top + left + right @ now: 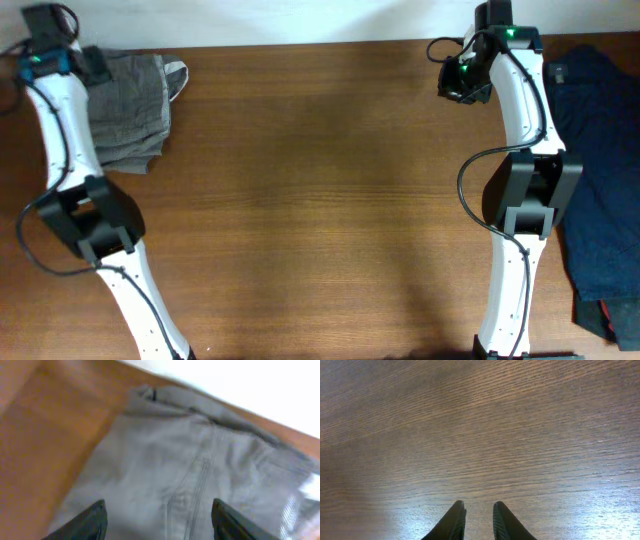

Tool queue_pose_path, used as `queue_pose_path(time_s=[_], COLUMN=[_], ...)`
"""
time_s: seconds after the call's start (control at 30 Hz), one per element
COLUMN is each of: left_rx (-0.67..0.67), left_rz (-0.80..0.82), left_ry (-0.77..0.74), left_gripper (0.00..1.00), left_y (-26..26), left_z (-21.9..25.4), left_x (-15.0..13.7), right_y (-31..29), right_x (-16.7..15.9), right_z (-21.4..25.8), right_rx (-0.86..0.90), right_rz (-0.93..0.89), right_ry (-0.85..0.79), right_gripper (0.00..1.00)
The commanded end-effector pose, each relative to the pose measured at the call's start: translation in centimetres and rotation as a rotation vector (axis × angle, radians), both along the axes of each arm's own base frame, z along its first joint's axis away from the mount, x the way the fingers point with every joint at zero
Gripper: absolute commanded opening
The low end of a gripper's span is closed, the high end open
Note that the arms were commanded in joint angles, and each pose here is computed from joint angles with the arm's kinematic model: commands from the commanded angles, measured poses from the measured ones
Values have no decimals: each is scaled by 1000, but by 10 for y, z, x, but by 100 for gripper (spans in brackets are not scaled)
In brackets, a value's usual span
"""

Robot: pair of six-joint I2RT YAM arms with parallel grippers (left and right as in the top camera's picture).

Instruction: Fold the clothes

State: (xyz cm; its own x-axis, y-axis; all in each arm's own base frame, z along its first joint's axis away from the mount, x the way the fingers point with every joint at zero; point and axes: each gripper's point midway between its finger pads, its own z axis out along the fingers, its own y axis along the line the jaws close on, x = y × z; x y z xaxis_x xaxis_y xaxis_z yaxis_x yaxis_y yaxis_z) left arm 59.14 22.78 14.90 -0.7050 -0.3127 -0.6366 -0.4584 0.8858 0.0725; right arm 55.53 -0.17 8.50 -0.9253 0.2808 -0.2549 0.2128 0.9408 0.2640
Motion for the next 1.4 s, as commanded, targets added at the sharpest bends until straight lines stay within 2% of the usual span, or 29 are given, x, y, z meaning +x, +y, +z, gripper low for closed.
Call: queue_pose_path(time_s=[0.0, 0.2, 0.37, 0.5, 0.57, 0.63, 0.7, 0.8, 0.93, 1.1, 1.37], left_rx=[4, -103, -155, -163, -175, -252, -312, -352, -336, -274, -153], left_rz=[-5, 13, 59, 70, 77, 63, 47, 33, 28, 12, -14], left_ry=[33, 276, 370, 388, 402, 450, 476, 486, 436, 275, -39], left_gripper=[66, 65, 65, 65, 59, 55, 53, 43, 43, 43, 44], left_y=[-10, -24, -23, -17, -14, -25, -36, -44, -41, -32, -8], left_z=[41, -19, -60, -94, -111, -129, -132, -129, -110, -50, 5], left_x=[-28, -68, -84, -86, -90, -104, -111, -115, -105, -79, -16], right_y=[7, 7, 7, 7, 7, 7, 7, 7, 7, 7, 7], right_x=[6, 6, 5, 5, 5, 5, 5, 7, 8, 8, 9], right_z=[37, 37, 36, 36, 36, 36, 36, 37, 38, 37, 38], right_rx=[3, 3, 3, 3, 3, 3, 3, 3, 2, 3, 2], right_rz=[23, 23, 23, 23, 23, 23, 23, 23, 23, 23, 23], right_ry=[-85, -85, -80, -80, -80, -80, -81, -88, -93, -93, -99], right_gripper=[24, 24, 24, 24, 24, 24, 24, 24, 24, 24, 24])
